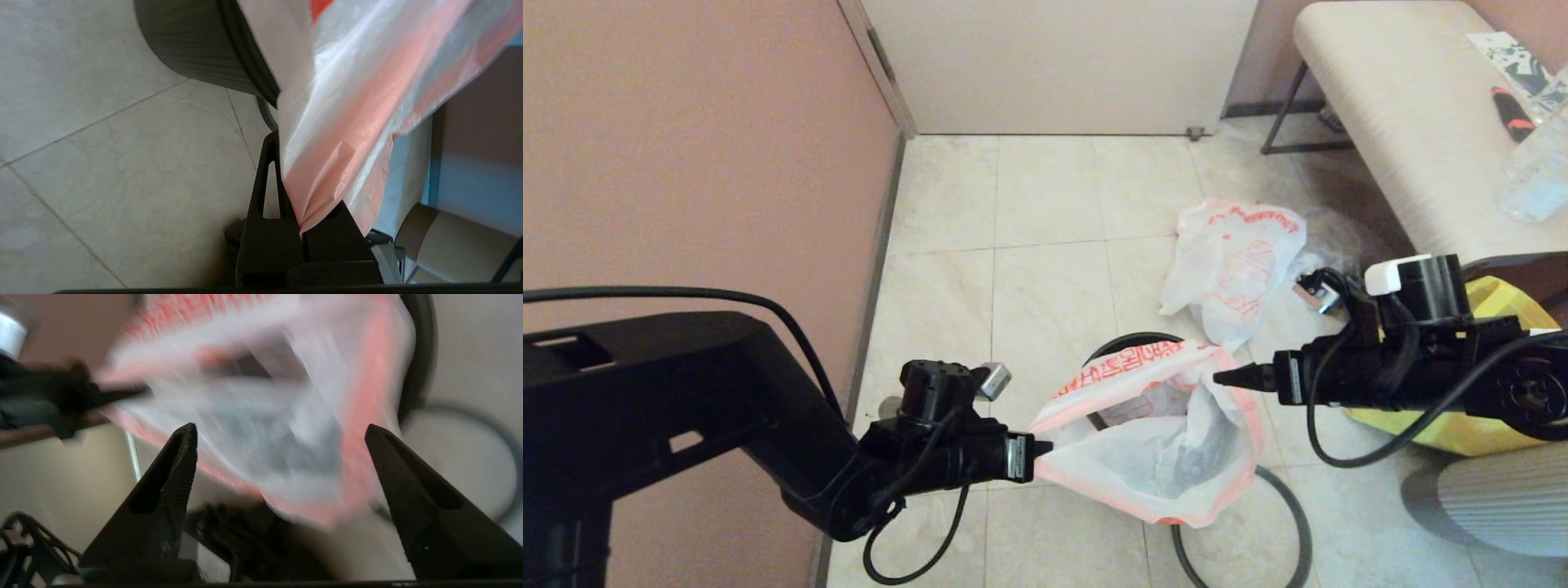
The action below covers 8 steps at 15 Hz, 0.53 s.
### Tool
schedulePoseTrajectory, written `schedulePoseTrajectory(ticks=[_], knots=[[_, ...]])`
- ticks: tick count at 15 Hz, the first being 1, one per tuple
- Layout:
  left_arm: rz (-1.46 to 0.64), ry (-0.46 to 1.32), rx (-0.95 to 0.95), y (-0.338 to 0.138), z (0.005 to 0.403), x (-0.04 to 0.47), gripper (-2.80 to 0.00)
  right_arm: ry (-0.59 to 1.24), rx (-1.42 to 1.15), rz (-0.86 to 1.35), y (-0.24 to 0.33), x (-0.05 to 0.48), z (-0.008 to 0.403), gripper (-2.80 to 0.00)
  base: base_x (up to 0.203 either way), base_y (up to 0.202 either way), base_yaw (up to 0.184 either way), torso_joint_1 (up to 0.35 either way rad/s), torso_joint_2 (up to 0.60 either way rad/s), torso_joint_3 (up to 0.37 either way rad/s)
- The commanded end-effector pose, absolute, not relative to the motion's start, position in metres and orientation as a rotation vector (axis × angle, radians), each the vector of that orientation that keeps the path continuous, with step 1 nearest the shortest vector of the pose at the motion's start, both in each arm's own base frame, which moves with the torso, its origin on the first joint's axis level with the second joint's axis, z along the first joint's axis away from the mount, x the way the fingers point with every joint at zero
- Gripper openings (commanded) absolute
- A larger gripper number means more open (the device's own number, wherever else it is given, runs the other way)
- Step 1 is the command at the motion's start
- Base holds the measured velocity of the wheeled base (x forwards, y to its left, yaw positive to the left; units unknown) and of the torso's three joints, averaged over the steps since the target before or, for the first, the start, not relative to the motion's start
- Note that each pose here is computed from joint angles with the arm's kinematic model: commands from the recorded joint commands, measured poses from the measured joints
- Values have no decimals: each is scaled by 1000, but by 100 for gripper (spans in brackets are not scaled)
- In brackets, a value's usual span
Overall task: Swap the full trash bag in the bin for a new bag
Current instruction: Put the new garbage bag on the trash can
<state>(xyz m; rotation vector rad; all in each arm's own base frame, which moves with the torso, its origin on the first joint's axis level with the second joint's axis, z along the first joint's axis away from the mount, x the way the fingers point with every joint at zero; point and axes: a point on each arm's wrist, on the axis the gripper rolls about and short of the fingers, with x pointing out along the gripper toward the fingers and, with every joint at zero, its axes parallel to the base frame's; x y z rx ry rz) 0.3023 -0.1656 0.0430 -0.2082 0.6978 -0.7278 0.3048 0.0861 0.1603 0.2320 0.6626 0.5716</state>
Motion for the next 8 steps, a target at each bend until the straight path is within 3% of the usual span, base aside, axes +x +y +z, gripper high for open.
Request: schedulePoseTrajectory(ticks=[1, 3, 8], knots=[[-727, 689, -212, -165, 44, 304, -280, 701, 202, 460, 79, 288, 149, 0, 0, 0, 0, 0, 0, 0], [-729, 688, -212, -165, 44, 304, -280, 768, 157, 339, 81, 273, 123, 0, 0, 0, 0, 0, 0, 0], [-731, 679, -213, -166, 46, 306, -280, 790, 154, 278, 95, 268, 57, 0, 0, 0, 0, 0, 0, 0]])
